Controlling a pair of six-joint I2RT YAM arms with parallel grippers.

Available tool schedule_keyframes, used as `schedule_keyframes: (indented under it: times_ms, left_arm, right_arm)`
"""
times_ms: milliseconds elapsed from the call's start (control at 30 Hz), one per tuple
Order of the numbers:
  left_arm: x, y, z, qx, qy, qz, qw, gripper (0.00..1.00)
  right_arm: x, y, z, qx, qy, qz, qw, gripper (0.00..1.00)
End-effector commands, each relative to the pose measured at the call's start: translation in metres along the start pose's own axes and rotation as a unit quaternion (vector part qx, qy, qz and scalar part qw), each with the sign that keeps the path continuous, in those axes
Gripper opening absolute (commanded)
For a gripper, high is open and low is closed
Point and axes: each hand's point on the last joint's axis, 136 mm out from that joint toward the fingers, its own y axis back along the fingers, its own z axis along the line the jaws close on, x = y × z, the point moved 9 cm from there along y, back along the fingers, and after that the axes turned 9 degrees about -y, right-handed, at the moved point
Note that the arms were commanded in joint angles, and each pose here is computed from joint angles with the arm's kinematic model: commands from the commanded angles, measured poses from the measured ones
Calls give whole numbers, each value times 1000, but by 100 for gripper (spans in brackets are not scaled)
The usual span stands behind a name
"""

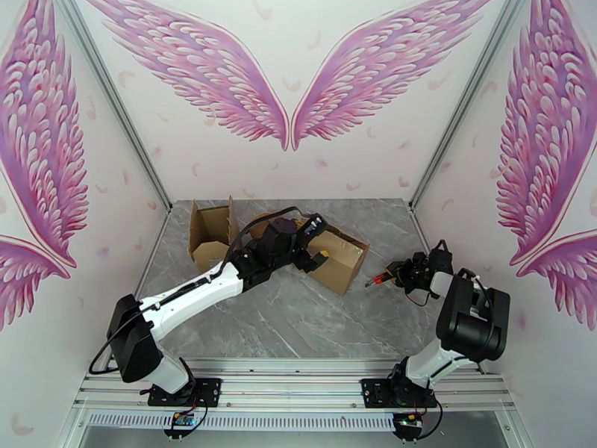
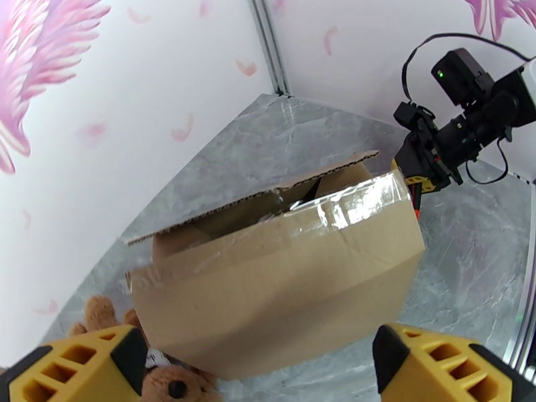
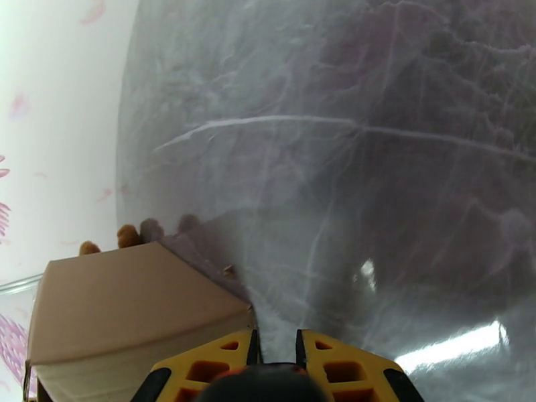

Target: Unpack the express box

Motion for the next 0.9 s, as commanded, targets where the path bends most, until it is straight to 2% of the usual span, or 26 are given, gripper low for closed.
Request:
schedule_keyframes:
  times_ms: [0, 67, 200, 233, 333, 367, 533, 667, 733, 867]
  left_arm:
    - [0, 17, 1, -25, 94, -2, 995, 95]
    - [3, 20, -1, -19, 123, 7, 992, 94]
    - [6, 26, -5, -9, 145, 19, 989, 94]
    - [5, 28, -5, -10, 146, 19, 989, 95]
    - [5, 29, -4, -16, 151, 22, 988, 95]
    - [4, 30, -3, -19, 156, 20, 987, 95]
    - [-1, 27, 2, -35, 203, 12, 979, 97]
    - [-4, 18, 9, -48, 266, 37, 962, 99]
    - [-4, 12, 13, -50, 303, 50, 950, 99]
    - [-4, -2, 14, 2, 388, 53, 920, 99]
  right_arm:
    - [-15, -13, -5, 14, 20, -13, 1000, 15]
    - [-18, -20, -8, 14, 18, -7, 1000, 21]
    - [-24, -17, 2, 29, 30, -13, 999, 46]
    - [-25, -14, 4, 40, 33, -18, 998, 53]
    - [-26, 2, 9, 78, 49, -53, 994, 93]
    - [-25, 7, 12, 86, 57, -66, 993, 99]
    - [-16, 39, 32, 86, 89, -114, 986, 99]
    - [5, 74, 83, 41, 170, -145, 974, 99]
    - [22, 84, 113, 8, 226, -140, 964, 99]
    - [50, 79, 159, -61, 314, -87, 943, 99]
